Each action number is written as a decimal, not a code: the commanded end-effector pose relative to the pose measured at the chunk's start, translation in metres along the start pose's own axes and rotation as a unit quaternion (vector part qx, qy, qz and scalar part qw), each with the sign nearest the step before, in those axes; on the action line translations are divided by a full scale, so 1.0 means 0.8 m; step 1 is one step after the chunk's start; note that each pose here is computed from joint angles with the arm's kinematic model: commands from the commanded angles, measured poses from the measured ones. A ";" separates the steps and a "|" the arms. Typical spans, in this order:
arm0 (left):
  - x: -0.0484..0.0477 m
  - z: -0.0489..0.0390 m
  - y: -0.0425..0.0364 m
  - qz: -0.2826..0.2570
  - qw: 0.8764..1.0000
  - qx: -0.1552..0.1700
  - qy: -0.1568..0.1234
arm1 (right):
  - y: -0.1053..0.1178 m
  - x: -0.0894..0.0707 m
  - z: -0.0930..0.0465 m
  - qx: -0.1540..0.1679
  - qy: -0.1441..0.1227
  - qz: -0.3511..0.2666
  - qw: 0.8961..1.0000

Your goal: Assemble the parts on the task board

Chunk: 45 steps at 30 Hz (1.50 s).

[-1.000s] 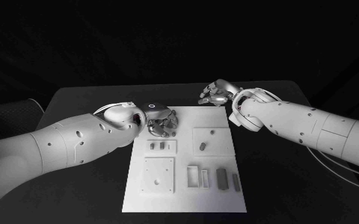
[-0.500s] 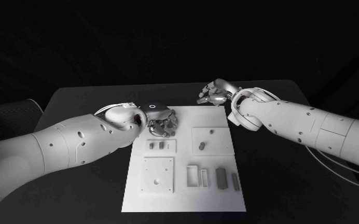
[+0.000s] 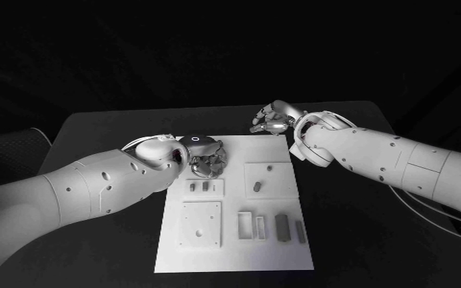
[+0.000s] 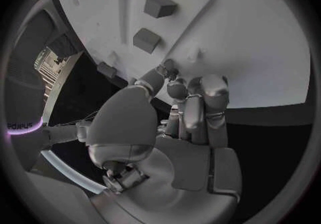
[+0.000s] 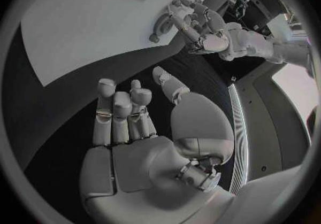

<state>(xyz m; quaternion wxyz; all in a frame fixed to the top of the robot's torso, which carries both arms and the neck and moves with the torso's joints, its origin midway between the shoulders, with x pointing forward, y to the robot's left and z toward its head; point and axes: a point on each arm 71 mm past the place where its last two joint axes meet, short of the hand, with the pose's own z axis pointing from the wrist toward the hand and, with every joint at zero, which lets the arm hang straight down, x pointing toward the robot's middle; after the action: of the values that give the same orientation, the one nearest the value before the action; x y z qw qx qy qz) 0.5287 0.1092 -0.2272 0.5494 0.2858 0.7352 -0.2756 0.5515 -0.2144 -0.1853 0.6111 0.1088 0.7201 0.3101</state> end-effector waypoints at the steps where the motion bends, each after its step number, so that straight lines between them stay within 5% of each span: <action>1: 0.002 0.001 -0.0022 0.003 1.000 0.001 0.001 | 0.002 0.001 0.000 -0.005 0.002 0.000 1.000; 45: 0.003 0.003 -0.0053 0.002 1.000 0.006 0.001 | 0.003 0.002 0.001 -0.006 0.003 0.001 1.000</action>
<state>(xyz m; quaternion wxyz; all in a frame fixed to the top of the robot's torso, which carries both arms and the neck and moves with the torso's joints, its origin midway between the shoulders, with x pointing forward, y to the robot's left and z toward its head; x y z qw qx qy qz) 0.5278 0.1068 -0.2290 0.5492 0.2862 0.7349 -0.2764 0.5514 -0.2130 -0.1852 0.6107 0.1083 0.7201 0.3111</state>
